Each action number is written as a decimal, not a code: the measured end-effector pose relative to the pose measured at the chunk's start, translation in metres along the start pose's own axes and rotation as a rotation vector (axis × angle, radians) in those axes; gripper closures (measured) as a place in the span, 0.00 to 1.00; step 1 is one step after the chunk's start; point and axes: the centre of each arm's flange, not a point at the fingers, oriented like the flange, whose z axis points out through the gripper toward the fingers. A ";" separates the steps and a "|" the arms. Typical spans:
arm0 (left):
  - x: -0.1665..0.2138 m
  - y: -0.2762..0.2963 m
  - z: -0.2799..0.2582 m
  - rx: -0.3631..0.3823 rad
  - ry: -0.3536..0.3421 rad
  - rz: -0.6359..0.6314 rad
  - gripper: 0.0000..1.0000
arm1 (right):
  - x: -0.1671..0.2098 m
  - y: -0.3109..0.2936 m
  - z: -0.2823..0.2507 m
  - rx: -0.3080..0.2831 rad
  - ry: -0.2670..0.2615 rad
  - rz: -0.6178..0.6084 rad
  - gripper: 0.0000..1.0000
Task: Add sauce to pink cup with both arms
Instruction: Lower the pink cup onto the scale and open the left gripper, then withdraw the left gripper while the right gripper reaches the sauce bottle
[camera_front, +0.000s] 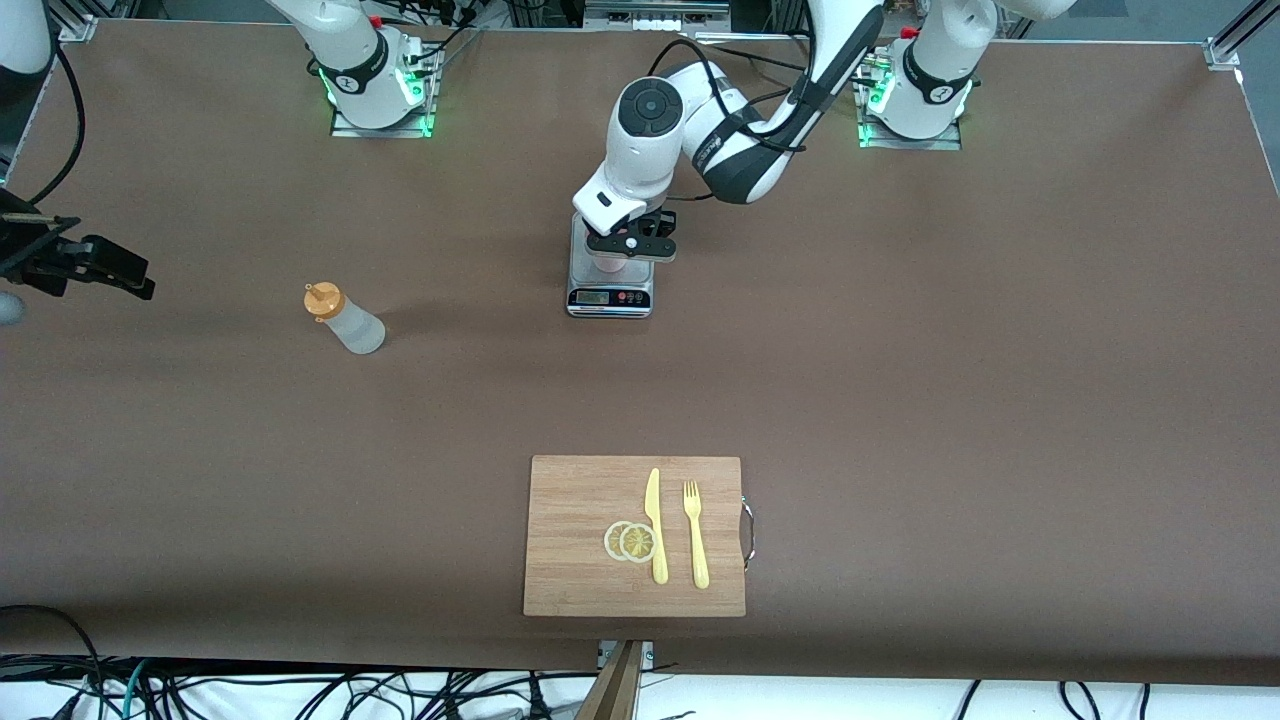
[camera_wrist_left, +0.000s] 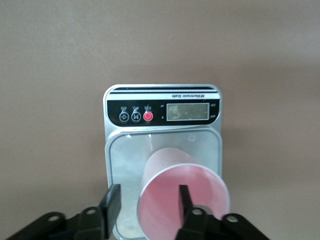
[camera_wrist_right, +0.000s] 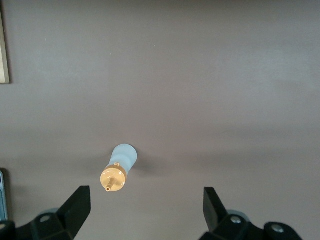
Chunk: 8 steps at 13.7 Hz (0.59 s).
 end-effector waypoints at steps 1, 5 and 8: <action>0.006 -0.001 -0.016 0.008 -0.007 -0.009 0.28 | 0.003 -0.001 0.009 0.001 -0.015 -0.038 0.00; 0.053 -0.033 -0.127 0.042 -0.005 -0.044 0.00 | 0.018 -0.007 0.052 0.106 -0.066 -0.325 0.00; 0.092 -0.094 -0.209 0.062 0.015 -0.050 0.00 | 0.029 0.012 0.095 0.269 -0.058 -0.563 0.00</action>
